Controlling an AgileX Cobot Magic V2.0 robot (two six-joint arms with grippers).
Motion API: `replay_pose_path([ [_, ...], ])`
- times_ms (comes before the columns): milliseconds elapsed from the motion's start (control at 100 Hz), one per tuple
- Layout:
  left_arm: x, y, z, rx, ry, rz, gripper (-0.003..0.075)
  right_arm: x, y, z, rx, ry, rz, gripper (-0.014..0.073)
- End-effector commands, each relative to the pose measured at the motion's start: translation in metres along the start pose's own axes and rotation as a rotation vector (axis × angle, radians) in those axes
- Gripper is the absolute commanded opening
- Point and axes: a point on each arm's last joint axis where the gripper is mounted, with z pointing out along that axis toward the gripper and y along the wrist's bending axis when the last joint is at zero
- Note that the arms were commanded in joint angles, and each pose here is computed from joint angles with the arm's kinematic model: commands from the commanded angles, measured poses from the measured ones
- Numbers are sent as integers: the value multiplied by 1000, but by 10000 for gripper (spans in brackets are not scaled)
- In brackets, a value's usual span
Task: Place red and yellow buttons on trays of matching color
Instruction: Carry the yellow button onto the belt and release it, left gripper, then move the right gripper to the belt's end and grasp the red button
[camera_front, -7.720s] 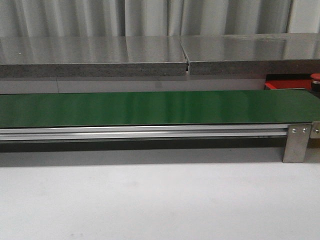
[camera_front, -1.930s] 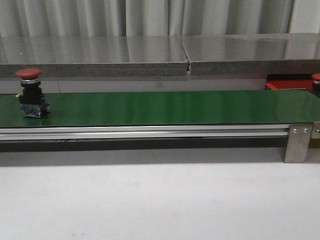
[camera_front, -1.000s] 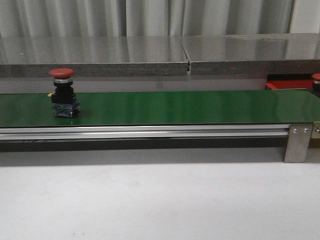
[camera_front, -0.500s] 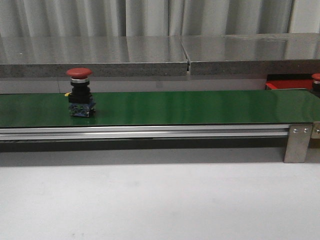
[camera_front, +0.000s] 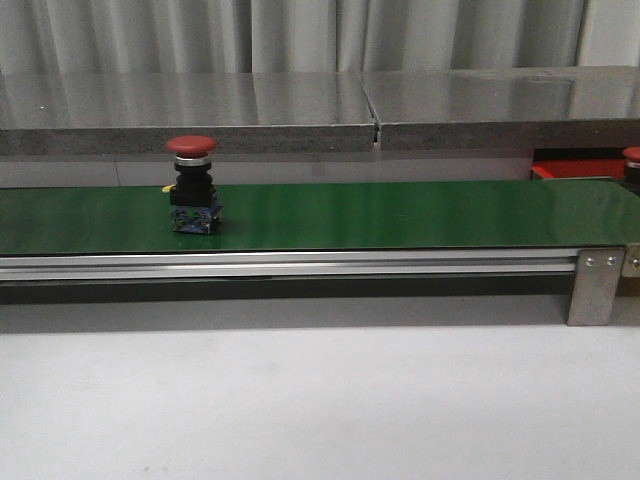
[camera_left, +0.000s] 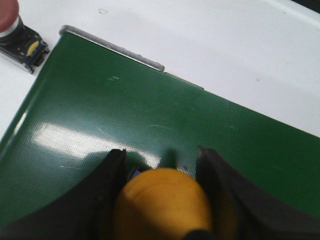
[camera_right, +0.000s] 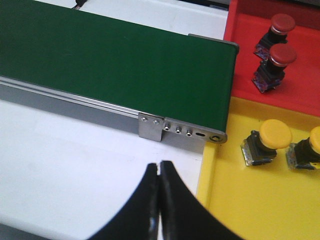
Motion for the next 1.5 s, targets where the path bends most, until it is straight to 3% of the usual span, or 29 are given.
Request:
replay_pose_path([
  [0,-15,-5,-15,24,-98,-2,159,-11,-2,-6,24,-81,-4,-68],
  [120,-15,-5,-16,25,-102,-2,458,-11,-2,-6,24,-81,-4,-68],
  [130,-15,-5,-16,26,-105,-2,510,-11,-2,-6,24,-81,-4,-68],
  [220,-16,-5,-17,26,-112,21,657,-11,-2,-6,24,-81,-4,-68],
  [270,-17,-5,-19,28,-120,25,685,-11,-2,-6,24,-81,-4,-68],
  [650,-33,-14,-85,81,-316,51,638,-11,-2,-6,24,-81,-4,-68],
  [980,-12,-61,-156,218,-439,255,638,-11,-2,-6,24,-81,-4,-68],
  [1220,29,-44,-193,256,-526,248,638,-11,-2,-6,24,-81,-4,-68],
  [1490,98,-14,-206,271,-511,223,638,-11,-2,-6,24,-81,-4,-68],
])
